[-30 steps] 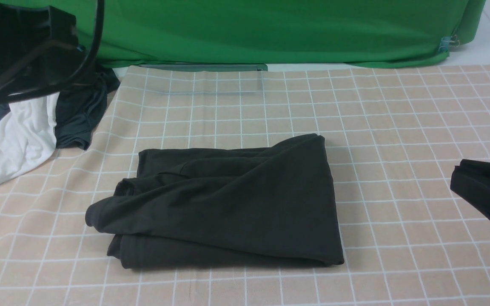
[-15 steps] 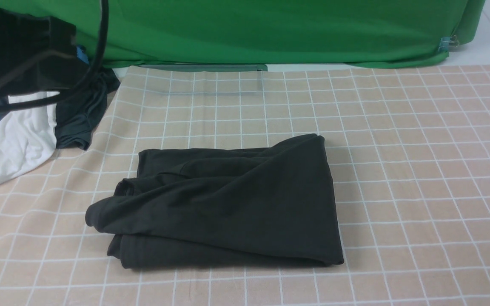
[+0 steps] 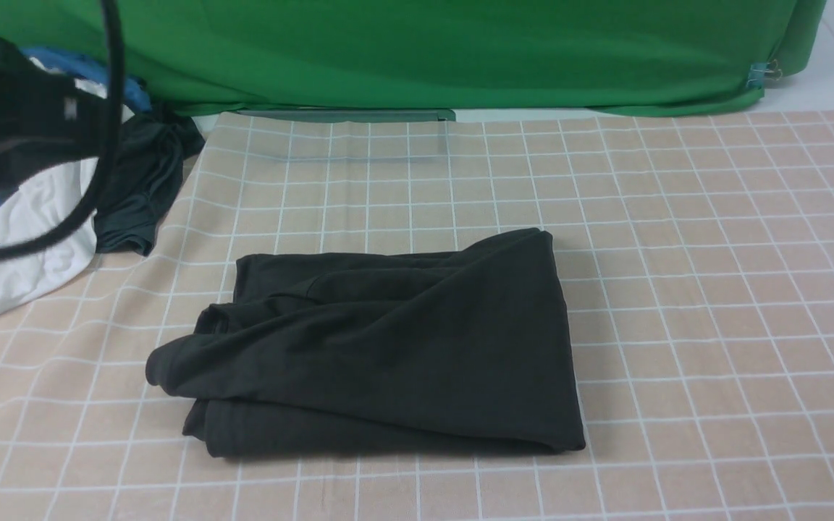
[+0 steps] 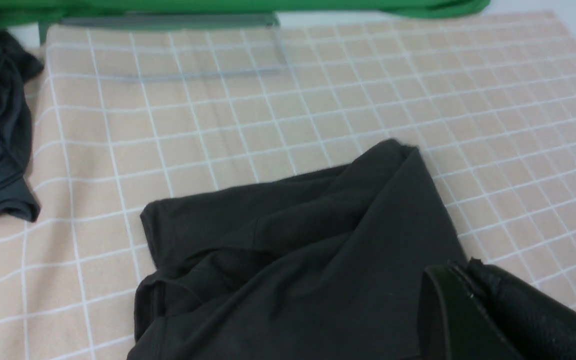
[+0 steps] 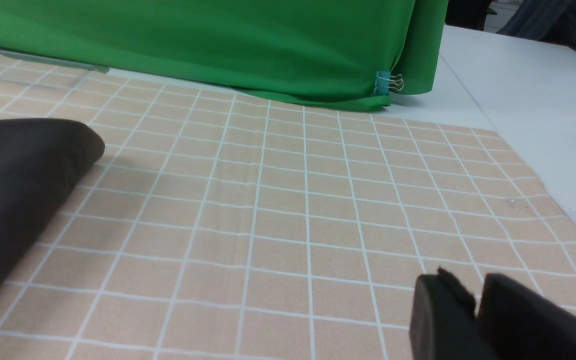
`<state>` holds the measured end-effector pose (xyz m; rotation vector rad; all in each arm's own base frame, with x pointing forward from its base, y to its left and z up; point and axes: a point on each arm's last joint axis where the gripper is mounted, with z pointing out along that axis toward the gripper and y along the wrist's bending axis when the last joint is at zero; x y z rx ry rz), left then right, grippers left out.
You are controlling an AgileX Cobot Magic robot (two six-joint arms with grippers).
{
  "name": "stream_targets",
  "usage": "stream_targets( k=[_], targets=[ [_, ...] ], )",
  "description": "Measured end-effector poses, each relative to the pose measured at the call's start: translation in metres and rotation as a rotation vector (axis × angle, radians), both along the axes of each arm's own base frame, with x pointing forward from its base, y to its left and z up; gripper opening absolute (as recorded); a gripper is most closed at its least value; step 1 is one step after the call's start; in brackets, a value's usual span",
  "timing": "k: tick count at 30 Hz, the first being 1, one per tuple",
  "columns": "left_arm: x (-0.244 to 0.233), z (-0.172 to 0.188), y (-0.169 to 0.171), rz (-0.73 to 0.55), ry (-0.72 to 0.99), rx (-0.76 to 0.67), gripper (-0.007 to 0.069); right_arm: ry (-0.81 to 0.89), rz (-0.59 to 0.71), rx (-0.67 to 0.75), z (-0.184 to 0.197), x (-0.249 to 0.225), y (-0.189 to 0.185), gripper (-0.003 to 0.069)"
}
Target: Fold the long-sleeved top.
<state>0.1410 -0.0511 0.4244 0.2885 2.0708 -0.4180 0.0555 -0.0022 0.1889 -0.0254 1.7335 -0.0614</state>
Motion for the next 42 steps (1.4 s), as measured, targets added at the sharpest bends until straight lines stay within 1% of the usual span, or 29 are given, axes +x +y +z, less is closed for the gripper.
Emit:
stream_targets(
  k=[1,5,8,11,12,15,18,28,34,38,42],
  targets=[
    [-0.005,0.000,0.001,0.002,-0.017,-0.006,0.0013,0.001,0.000,0.000,0.000,0.000,0.000,0.0146],
    [-0.041,-0.040,0.012,0.055,-0.152,-0.063,0.0013,0.002,0.000,0.000,0.000,0.000,0.000,0.0153],
    [-0.057,-0.074,0.019,0.112,-0.272,-0.107,0.0013,0.002,0.000,0.000,0.000,0.000,0.000,0.0162],
    [-0.062,-0.102,0.026,0.171,-0.377,-0.143,0.0013,0.002,0.000,0.000,0.000,0.000,0.000,0.0165],
    [-0.065,-0.114,0.030,0.206,-0.449,-0.163,0.0013,0.002,0.000,0.000,0.000,0.000,0.000,0.0166],
    [-0.067,-0.127,0.035,0.254,-0.542,-0.189,0.0013,0.002,0.000,0.000,0.000,0.000,0.000,0.0172],
    [-0.066,-0.134,0.036,0.274,-0.566,-0.196,0.0015,0.002,0.000,0.001,0.000,0.000,0.000,0.0177],
    [-0.066,-0.143,0.035,0.254,-0.512,-0.160,0.0015,0.002,0.000,0.000,0.000,0.000,0.000,0.0203],
    [-0.065,-0.143,0.035,0.212,-0.575,0.038,0.0015,0.002,0.000,0.000,0.000,0.000,0.000,0.0216],
    [-0.065,-0.144,0.035,0.203,-0.588,0.081,0.0015,0.002,0.000,0.000,0.000,0.000,0.000,0.0229],
    [-0.065,-0.144,0.035,0.201,-0.589,0.090,0.0015,0.002,0.000,0.000,0.000,0.000,0.000,0.0235]
  ],
)
